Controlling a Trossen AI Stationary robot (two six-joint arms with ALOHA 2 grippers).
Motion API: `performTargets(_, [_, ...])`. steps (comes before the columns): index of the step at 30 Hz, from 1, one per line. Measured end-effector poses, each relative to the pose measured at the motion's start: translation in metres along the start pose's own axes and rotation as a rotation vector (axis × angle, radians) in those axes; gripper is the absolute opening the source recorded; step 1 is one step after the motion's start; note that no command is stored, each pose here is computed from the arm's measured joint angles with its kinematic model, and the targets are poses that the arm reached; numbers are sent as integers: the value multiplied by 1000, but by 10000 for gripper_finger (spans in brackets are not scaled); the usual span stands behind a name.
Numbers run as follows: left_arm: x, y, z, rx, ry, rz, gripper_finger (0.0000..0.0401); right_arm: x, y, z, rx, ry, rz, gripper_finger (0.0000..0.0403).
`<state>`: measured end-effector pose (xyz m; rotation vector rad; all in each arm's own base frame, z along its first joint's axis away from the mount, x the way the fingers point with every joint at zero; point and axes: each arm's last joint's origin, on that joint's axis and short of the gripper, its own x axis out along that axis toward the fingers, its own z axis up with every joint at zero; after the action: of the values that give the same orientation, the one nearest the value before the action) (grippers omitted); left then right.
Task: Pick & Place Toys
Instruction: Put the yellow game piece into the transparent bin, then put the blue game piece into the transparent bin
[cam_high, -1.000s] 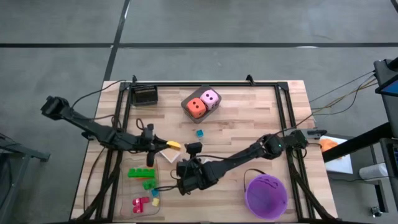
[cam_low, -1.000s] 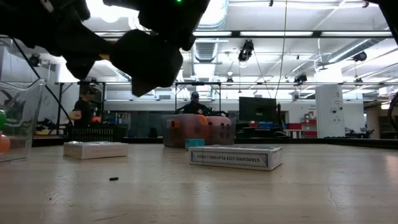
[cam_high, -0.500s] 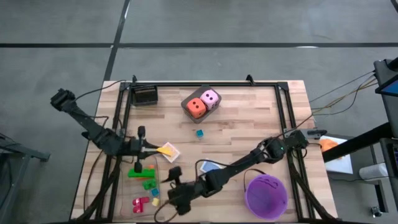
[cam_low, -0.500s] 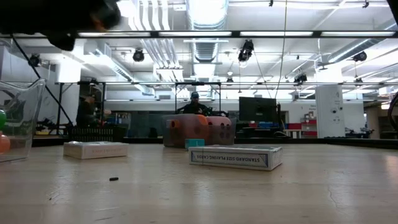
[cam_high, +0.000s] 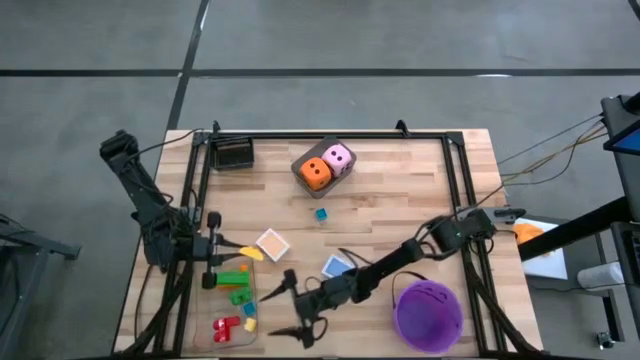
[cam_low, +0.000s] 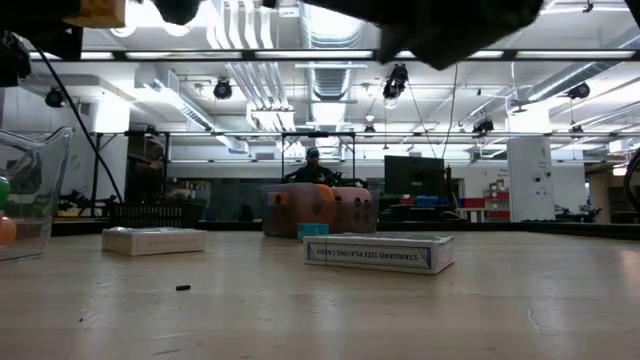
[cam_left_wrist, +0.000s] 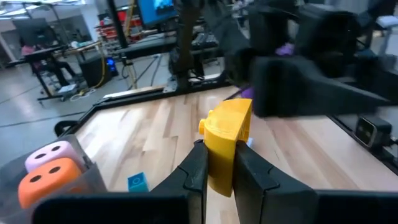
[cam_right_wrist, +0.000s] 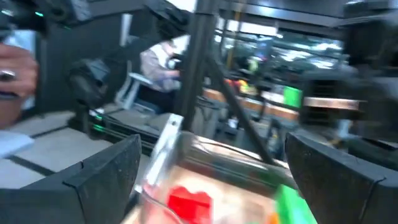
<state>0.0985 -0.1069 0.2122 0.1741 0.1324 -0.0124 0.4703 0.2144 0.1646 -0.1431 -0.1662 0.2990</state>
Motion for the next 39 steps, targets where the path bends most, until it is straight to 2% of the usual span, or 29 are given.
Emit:
performTargets(8, [-8,-7,-4,20,15,-78,44,-56,-20,42,-30,39,-82,391])
performTargets(13, [-18,-16,-6,13,49,-247,44,-96,-29,65,-27,52,-135,391])
performTargets(17, [-29,-24,-9,1,85,-412,44,-120,-33,67,-6,85,-174,391])
performTargets(20, [-37,-29,-16,11,119,-528,44,-128,-33,65,11,97,-192,391])
performTargets(22, [-40,-31,-25,29,150,-566,44,-128,-33,63,14,114,-194,391])
performTargets(26, [-41,-32,-39,25,185,-571,47,-128,-33,59,23,135,-199,391])
performTargets(31, [-40,-31,-49,-9,184,-562,128,-128,-33,59,22,139,-206,391])
performTargets(39, [-39,-29,-47,-63,133,-461,248,-128,-34,58,25,155,-239,391])
